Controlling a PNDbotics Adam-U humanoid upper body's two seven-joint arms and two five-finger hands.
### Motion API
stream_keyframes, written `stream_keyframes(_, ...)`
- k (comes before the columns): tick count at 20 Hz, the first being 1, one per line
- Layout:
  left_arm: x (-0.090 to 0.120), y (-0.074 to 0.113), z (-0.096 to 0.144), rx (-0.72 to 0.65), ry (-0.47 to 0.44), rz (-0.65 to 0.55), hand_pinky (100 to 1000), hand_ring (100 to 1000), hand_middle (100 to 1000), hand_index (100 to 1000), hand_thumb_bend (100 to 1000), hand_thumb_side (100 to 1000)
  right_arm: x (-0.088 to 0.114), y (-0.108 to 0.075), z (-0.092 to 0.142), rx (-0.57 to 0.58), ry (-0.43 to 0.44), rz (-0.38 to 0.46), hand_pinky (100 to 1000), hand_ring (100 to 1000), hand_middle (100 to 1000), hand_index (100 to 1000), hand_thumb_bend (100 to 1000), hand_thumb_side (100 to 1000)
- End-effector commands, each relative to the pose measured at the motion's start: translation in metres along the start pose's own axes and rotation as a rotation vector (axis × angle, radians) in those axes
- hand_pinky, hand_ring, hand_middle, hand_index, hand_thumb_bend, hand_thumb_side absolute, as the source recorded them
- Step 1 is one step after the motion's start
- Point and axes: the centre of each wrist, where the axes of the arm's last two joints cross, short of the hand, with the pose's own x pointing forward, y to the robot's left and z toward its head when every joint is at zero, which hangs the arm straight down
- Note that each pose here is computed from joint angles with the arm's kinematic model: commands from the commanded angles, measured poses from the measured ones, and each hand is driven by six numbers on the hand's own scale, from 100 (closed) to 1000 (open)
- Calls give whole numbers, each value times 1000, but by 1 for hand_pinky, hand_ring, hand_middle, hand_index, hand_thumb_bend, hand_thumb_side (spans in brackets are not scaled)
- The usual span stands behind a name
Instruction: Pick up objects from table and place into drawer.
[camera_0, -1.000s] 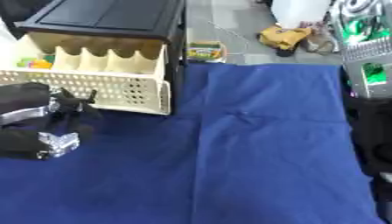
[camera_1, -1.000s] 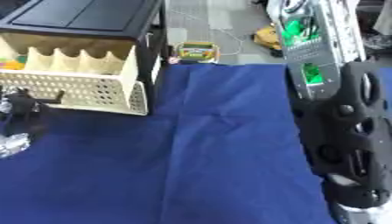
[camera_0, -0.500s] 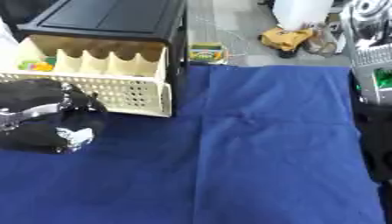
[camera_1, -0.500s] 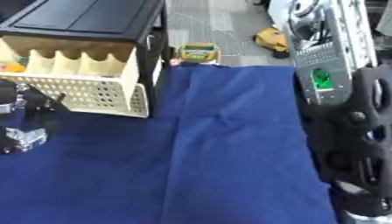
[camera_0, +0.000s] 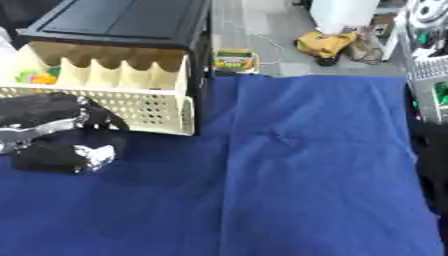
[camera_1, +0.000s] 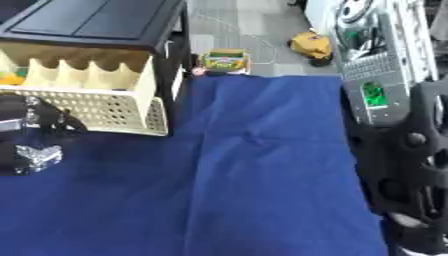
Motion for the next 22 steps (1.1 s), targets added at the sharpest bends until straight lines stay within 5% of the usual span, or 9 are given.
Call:
stream_keyframes(1, -6, 13, 1, 44, 29, -6, 263, 648, 694, 916, 100, 1000, 7, -11, -10, -48, -26, -20, 653, 686, 717, 828, 100, 1000)
stream_keyframes(22, -36, 14, -27, 167, 86, -60, 396, 760, 815, 941, 100, 1000, 7, -20, -14, -83, -20, -50, 643, 680, 711, 822, 100, 984)
